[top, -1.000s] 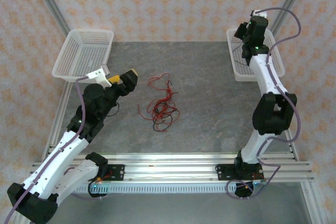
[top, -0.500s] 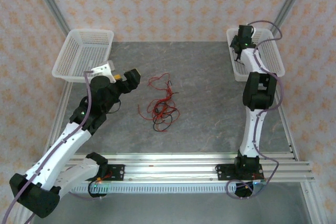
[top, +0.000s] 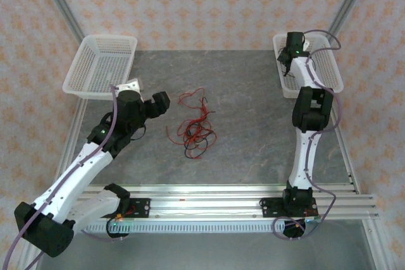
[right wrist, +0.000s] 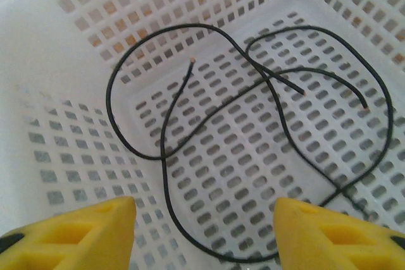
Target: Untangle the cables
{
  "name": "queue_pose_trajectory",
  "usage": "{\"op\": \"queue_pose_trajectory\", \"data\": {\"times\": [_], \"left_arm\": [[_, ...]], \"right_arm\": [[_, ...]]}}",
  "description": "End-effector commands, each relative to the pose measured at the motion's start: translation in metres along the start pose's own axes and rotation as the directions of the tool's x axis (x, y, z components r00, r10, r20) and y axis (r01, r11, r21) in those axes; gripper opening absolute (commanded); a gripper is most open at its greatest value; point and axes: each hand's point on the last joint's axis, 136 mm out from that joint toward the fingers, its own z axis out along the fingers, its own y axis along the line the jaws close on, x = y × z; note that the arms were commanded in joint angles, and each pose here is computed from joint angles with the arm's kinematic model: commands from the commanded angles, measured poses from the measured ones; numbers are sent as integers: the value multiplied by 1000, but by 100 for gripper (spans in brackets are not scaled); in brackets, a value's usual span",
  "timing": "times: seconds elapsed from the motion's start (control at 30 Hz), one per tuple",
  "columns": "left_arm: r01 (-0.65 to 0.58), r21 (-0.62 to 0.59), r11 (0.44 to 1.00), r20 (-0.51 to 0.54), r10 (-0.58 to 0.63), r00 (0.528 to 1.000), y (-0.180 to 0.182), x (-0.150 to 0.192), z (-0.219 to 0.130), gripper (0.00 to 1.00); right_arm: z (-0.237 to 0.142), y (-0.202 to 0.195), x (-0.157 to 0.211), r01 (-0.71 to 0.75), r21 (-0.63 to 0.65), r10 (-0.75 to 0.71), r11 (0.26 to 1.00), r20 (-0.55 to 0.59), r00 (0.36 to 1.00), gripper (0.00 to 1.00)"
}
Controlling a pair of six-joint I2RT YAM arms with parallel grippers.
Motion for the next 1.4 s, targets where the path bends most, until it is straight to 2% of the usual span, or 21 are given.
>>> {"op": "queue_pose_trajectory", "data": {"times": [0.0,0.17,0.27,0.5,0.67,0.83,1.03,1.2,1.37], "left_arm": [[-11,-76,997,-70,6,998,20,23,10,87],[-27,-106,994,-148,11,989,34,53,27,82],[-49,-132,990,-218,19,976,42,73,38,77],[-95,-181,979,-312,35,949,59,106,63,72],[-175,-172,969,-358,104,928,52,112,86,61],[-323,-150,934,-437,231,869,39,124,111,62],[-470,-173,866,-507,331,796,39,135,139,62],[-525,-183,831,-543,359,759,41,140,150,62],[-533,-166,830,-564,363,741,42,154,152,62]], "right_arm": [[-71,-5,-36,-59,-39,61,998,69,996,59],[-119,-10,-31,-84,-112,94,990,90,991,59],[-136,-6,-19,-69,-141,78,988,62,995,58],[-181,25,29,44,-233,-41,971,21,999,57],[-217,35,66,97,-314,-99,945,11,995,56],[-242,31,94,101,-383,-107,918,6,994,56],[-260,21,107,99,-423,-102,901,16,995,56],[-276,21,109,85,-472,-82,877,27,996,56],[-285,17,111,75,-484,-67,872,34,997,56]]}}
